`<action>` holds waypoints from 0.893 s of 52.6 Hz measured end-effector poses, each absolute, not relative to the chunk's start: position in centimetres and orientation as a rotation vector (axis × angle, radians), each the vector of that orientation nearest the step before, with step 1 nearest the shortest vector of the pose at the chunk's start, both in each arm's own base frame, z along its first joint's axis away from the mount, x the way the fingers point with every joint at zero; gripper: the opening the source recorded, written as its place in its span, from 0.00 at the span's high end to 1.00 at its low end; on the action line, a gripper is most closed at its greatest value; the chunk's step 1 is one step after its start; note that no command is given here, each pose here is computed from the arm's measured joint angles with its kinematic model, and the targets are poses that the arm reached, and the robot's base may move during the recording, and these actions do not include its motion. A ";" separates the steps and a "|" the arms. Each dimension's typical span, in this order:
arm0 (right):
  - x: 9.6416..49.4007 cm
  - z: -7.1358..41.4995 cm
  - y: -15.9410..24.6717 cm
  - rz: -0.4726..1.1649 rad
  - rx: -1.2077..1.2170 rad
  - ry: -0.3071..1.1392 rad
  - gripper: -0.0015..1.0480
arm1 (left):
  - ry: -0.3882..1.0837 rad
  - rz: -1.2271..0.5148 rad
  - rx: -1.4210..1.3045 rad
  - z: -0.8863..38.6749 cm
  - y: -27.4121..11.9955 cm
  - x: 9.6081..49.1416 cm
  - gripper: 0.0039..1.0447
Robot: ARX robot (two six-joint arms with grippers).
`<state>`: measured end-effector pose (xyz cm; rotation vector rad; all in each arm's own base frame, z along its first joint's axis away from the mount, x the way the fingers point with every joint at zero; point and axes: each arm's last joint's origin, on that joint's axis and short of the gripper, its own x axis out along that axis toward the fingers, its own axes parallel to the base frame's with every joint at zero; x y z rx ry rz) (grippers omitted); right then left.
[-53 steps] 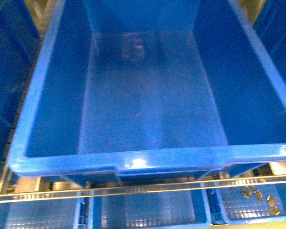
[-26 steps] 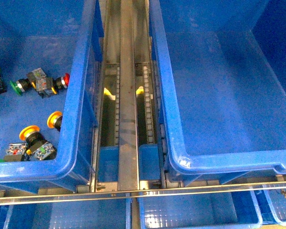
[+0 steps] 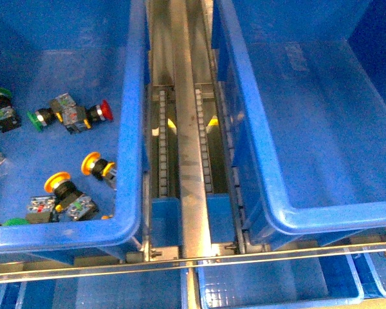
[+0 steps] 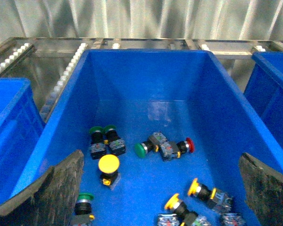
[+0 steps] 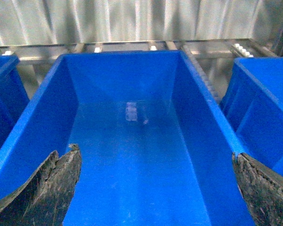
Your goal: Pick red and yellow buttons and place in box
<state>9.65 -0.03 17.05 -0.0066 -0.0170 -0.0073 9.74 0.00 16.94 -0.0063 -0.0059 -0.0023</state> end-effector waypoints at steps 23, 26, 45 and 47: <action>9.7 17.0 0.0 -0.001 -0.007 -0.017 0.06 | -0.006 0.000 -0.006 16.9 0.0 9.7 0.07; 9.7 17.0 0.0 -0.001 -0.007 -0.017 0.06 | -0.006 0.001 -0.006 16.9 0.0 9.7 0.07; 9.7 17.0 0.0 -0.001 -0.007 -0.017 0.06 | -0.006 0.001 -0.006 16.9 0.0 9.7 0.07; 9.7 17.0 0.0 -0.001 -0.007 -0.017 0.06 | -0.006 0.001 -0.007 16.9 0.0 9.7 0.07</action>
